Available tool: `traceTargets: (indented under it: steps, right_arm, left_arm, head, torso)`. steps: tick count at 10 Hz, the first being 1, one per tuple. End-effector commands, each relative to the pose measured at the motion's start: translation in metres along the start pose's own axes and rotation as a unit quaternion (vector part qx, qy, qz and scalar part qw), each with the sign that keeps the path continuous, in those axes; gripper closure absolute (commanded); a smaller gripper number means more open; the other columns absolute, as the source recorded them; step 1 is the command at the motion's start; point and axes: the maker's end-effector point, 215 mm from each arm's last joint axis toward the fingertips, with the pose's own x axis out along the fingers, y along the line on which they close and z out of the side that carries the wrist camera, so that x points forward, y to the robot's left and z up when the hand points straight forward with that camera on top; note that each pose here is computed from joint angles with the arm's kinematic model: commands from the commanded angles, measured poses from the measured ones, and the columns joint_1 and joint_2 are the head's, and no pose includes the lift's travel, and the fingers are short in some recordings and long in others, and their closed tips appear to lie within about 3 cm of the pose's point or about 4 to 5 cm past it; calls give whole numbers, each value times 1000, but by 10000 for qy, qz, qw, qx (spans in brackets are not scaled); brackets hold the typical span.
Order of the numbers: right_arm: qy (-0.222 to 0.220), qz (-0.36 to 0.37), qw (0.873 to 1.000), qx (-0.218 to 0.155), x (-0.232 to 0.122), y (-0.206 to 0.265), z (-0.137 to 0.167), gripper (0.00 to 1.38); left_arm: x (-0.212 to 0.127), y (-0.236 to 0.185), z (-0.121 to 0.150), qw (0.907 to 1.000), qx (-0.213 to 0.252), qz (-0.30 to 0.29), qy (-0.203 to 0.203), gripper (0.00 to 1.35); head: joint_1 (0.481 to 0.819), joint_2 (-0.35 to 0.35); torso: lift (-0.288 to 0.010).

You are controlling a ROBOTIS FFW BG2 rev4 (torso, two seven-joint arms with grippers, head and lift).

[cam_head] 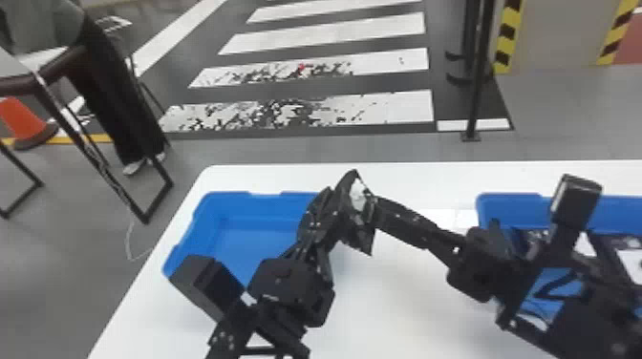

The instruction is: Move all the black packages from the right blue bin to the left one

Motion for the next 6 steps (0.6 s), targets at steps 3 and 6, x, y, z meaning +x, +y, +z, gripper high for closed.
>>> traceTargets:
  steps: [3,6]
  right_arm:
    - [-400,-89,9989,230,-6,-12,6,506]
    - [-519,-143,9979,362,-11,-16,4,130]
  left_arm:
    - [-7,16,19,9989,21,313,-336,1220]
    - [13,85,-1,9883,1139,985,-254,1220]
  head:
    - [695,277]
    - [695,305]
  torso:
    - [-132]
    - [-132]
